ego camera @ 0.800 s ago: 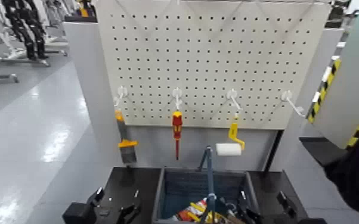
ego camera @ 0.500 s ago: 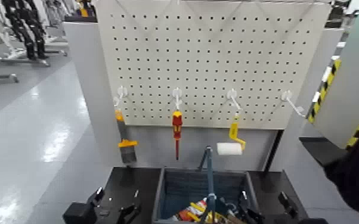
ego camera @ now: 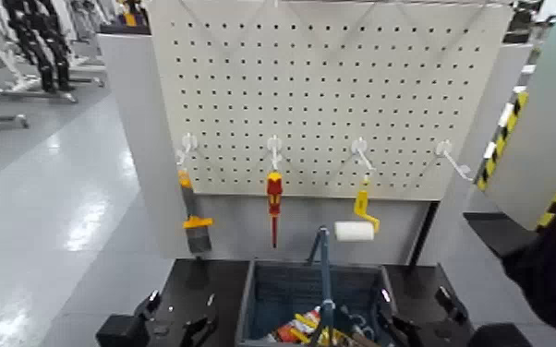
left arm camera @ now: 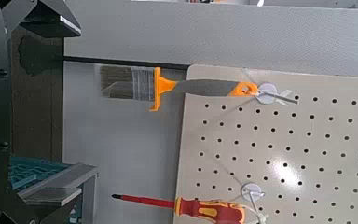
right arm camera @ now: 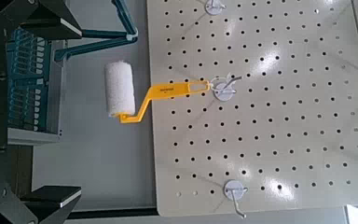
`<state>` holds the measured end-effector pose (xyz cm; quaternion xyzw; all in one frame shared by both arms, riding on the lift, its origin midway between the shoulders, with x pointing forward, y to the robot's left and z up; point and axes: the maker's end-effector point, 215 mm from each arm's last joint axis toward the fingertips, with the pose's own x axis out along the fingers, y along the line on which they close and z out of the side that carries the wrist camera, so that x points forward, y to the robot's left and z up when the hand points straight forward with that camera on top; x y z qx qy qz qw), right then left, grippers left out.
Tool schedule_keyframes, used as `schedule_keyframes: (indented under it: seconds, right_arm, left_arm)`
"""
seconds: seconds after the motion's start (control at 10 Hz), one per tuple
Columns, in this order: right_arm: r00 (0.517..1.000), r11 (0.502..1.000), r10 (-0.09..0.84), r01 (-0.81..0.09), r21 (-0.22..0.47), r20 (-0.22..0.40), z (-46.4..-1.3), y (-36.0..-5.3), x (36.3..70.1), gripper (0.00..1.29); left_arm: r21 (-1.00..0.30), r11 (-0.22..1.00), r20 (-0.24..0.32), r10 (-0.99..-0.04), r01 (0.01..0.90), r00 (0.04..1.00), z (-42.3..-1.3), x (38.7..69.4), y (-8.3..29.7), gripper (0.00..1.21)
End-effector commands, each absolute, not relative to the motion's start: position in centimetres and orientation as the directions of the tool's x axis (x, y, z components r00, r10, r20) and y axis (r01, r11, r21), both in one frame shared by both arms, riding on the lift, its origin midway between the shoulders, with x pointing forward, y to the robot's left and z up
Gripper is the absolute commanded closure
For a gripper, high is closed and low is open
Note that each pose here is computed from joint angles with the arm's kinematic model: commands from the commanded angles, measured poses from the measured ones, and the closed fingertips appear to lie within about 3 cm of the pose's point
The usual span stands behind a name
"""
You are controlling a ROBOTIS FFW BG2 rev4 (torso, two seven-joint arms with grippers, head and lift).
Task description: Put the yellow roller into the crate.
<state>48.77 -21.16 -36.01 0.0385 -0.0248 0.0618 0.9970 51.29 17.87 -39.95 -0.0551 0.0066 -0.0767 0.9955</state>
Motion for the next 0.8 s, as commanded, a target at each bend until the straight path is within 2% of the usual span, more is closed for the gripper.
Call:
schedule_keyframes:
  seconds: [0.1, 0.5, 0.8]
  right_arm:
    - [0.977, 0.975, 0.213, -0.214, 0.067, 0.027, -35.4, -21.8, 50.9, 0.13]
    - [0.927, 0.926, 0.375, -0.373, 0.049, -0.022, -33.6, -21.7, 54.3, 0.13]
    - [0.896, 0.897, 0.442, -0.441, 0.031, -0.034, -32.0, -22.2, 55.9, 0.13]
  left_arm:
    - [-0.113, 0.982, -0.003, -0.153, 0.151, 0.988, -39.9, 51.3, 17.9, 0.11]
    - [-0.116, 0.981, -0.003, -0.157, 0.155, 0.988, -39.9, 51.3, 17.8, 0.11]
    - [-0.116, 0.981, -0.002, -0.157, 0.155, 0.988, -39.8, 51.4, 17.8, 0.11]
